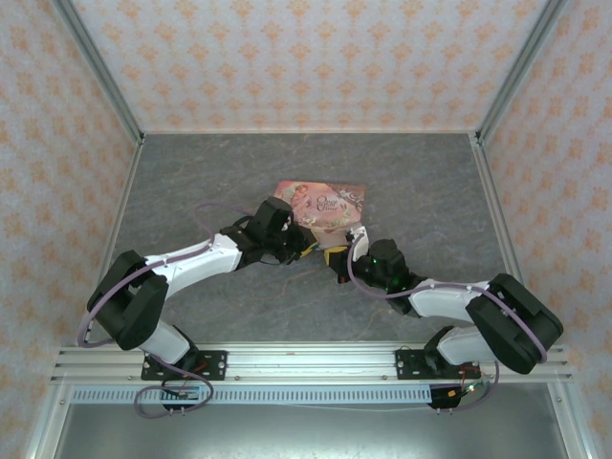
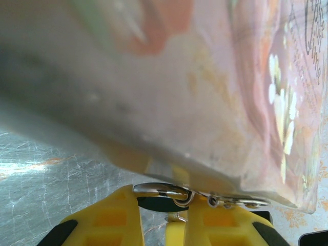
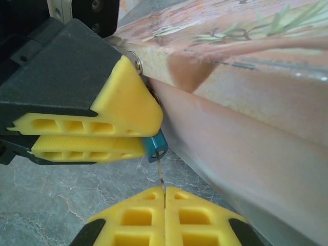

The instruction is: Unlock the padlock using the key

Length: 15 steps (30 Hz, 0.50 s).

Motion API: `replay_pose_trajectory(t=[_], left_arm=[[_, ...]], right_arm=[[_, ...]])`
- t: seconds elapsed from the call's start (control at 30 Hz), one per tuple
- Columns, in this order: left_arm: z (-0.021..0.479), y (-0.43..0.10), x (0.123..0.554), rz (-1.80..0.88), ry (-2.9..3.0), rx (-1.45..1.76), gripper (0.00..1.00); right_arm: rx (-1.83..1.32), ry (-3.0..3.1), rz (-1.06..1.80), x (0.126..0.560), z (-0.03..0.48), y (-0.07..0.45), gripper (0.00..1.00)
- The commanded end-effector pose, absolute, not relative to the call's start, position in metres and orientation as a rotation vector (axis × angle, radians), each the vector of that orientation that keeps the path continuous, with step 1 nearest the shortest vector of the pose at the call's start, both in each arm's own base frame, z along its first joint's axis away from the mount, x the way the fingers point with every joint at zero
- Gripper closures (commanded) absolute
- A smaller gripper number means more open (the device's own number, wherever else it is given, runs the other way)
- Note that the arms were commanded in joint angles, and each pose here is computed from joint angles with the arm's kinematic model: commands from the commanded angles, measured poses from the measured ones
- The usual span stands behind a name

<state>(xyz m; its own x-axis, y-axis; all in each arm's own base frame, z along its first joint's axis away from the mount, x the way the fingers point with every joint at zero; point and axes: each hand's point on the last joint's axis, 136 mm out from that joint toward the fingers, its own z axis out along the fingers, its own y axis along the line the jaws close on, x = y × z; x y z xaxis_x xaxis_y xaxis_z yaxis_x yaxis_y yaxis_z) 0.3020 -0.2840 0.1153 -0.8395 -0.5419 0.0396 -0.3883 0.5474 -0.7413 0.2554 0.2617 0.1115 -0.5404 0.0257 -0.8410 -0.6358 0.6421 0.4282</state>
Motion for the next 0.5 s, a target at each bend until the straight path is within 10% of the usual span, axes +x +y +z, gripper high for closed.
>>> replay_pose_trajectory(t=[0.0, 0.47], left_arm=[[0.1283, -0.2924, 0.3043, -1.235, 2.567, -0.779, 0.96], [0.1339, -0.2966, 0.3019, -1.269, 2.559, -0.768, 0.96]], right_arm=[[-0.485, 1.909, 0.978, 0.2578, 0.1269, 0.2707, 1.0], [-0.461, 1.878, 1.021, 0.2625, 0.1304, 0.2768, 1.0]])
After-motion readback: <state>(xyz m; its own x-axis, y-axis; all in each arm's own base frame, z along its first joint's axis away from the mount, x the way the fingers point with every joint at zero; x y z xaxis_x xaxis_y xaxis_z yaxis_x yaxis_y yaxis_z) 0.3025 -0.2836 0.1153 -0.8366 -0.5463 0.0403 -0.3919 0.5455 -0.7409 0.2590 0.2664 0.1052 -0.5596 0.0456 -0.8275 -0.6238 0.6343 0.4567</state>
